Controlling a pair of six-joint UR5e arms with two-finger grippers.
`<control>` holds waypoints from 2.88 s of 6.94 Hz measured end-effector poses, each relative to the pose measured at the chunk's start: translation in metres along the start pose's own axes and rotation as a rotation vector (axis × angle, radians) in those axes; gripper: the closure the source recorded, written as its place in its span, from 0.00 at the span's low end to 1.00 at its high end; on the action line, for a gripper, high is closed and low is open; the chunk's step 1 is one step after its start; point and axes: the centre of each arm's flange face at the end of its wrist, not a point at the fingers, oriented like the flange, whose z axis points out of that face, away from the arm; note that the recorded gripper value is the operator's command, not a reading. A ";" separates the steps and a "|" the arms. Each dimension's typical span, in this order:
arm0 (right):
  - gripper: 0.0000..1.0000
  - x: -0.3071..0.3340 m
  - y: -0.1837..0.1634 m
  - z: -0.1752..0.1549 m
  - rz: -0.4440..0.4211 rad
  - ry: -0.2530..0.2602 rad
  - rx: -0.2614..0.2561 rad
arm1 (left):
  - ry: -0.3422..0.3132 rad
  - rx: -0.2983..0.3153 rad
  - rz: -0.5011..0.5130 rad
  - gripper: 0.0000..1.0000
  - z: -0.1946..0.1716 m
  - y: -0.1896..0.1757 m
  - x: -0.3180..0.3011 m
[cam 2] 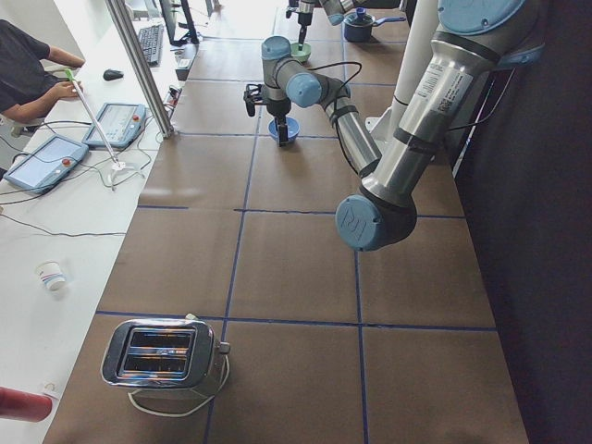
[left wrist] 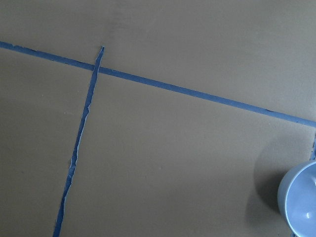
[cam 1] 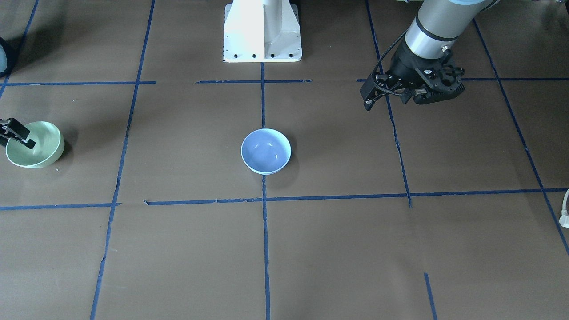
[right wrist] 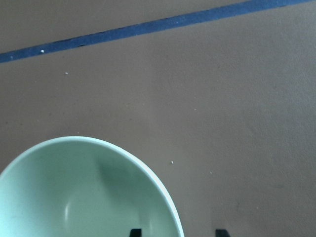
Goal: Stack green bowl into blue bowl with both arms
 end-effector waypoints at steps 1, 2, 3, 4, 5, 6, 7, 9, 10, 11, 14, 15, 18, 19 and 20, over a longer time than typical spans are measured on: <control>1.00 0.001 -0.001 -0.002 0.001 -0.001 0.002 | 0.000 -0.001 0.000 0.00 0.000 0.000 0.000; 1.00 0.000 -0.002 -0.003 0.002 -0.003 0.005 | -0.001 -0.001 0.000 0.00 0.001 0.000 0.000; 1.00 -0.004 -0.004 -0.005 0.001 -0.013 0.006 | -0.001 -0.001 -0.001 0.00 0.001 0.000 0.000; 1.00 -0.013 -0.010 -0.014 -0.003 -0.050 0.001 | -0.001 0.000 -0.001 0.00 0.001 0.000 0.000; 1.00 -0.028 -0.022 -0.026 -0.001 -0.103 -0.009 | -0.002 0.001 -0.003 0.00 0.001 -0.001 -0.001; 1.00 -0.051 -0.039 -0.037 0.010 -0.154 -0.012 | -0.003 0.004 -0.003 0.00 0.001 -0.001 -0.001; 1.00 -0.086 -0.059 -0.046 0.034 -0.202 -0.002 | -0.007 0.013 -0.005 0.00 0.001 -0.002 -0.005; 1.00 -0.180 -0.099 -0.054 0.076 -0.289 0.002 | -0.045 0.032 0.105 0.00 0.010 -0.013 -0.034; 1.00 -0.224 -0.112 -0.054 0.079 -0.312 -0.003 | -0.078 0.039 0.197 0.00 0.012 -0.032 -0.060; 1.00 -0.271 -0.120 -0.048 0.073 -0.319 -0.005 | -0.113 0.047 0.245 0.00 0.010 -0.064 -0.091; 1.00 -0.426 -0.096 -0.006 0.066 -0.313 0.025 | -0.159 -0.015 0.473 0.00 -0.002 -0.130 -0.232; 1.00 -0.472 -0.079 0.003 0.063 -0.298 0.027 | -0.170 -0.026 0.568 0.00 -0.010 -0.138 -0.272; 1.00 -0.555 -0.018 0.031 0.058 -0.283 0.041 | -0.199 -0.071 0.565 0.00 -0.001 -0.151 -0.343; 1.00 -0.564 -0.003 0.039 0.050 -0.281 0.045 | -0.206 -0.087 0.545 0.00 0.005 -0.155 -0.355; 0.99 -0.569 0.007 0.046 0.045 -0.277 0.046 | -0.210 -0.093 0.522 0.00 0.007 -0.159 -0.367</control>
